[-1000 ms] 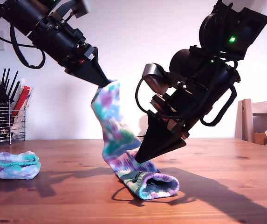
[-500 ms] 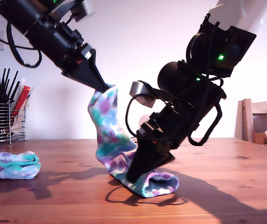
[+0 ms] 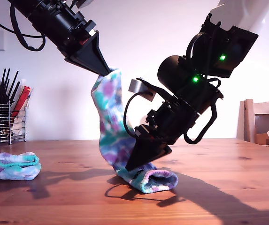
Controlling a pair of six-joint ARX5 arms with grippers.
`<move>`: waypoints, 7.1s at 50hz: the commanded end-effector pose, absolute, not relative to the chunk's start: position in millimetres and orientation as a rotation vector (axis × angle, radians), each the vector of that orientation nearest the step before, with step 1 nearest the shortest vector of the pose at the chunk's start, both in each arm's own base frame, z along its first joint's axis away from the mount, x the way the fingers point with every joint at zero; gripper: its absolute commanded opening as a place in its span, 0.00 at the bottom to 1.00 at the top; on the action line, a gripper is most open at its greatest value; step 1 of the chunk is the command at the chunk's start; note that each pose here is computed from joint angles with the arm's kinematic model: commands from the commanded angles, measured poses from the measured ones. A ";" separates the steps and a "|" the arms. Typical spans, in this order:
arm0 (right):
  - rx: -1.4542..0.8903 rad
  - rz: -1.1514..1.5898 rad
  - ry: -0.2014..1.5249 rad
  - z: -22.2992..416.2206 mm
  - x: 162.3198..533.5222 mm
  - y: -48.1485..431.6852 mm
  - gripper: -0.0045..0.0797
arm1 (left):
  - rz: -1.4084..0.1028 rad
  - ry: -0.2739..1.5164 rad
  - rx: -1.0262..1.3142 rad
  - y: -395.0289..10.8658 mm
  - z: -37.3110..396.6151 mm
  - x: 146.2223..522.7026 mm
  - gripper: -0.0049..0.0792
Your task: Fold the socks in front of you. After folding them, place them to the left side.
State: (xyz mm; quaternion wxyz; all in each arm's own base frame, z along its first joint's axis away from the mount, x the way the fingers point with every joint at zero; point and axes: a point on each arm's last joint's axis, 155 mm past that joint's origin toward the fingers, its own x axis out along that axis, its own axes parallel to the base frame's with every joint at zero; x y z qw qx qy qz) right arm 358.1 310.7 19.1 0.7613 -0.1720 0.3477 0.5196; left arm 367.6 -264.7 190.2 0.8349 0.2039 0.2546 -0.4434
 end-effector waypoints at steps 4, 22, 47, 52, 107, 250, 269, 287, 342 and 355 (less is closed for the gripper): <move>-0.351 1.139 0.785 17.1 353.4 315.7 0.04 | -0.937 0.526 0.430 -265.0 192.2 368.9 0.03; -0.393 1.145 0.871 44.4 349.1 308.1 0.04 | -0.920 0.580 0.442 -262.5 170.0 375.9 0.03; -0.499 1.159 1.017 39.2 330.8 273.8 0.04 | -0.931 0.575 0.424 -272.4 153.6 388.7 0.03; -0.513 1.160 1.008 33.5 330.8 271.6 0.04 | -0.936 0.576 0.421 -273.0 153.6 387.8 0.03; -0.438 1.146 1.004 4.9 348.0 261.0 0.04 | -0.992 0.524 0.338 -289.5 157.1 395.2 0.03; -0.354 1.130 0.919 92.9 384.0 243.1 0.04 | -1.239 0.905 0.276 -336.8 84.0 299.6 0.03; -0.298 1.194 0.887 101.8 377.4 263.2 0.04 | -1.261 0.924 0.291 -346.1 66.6 294.9 0.03; -0.256 1.170 0.888 81.2 392.8 274.7 0.04 | -1.266 0.945 0.297 -347.4 51.7 295.1 0.03; -0.190 1.203 0.928 14.3 405.2 287.2 0.04 | -1.306 0.943 0.351 -347.8 33.6 292.2 0.03; -0.230 1.185 0.941 -3.6 408.2 283.0 0.04 | -1.316 0.998 0.340 -342.8 29.9 282.2 0.03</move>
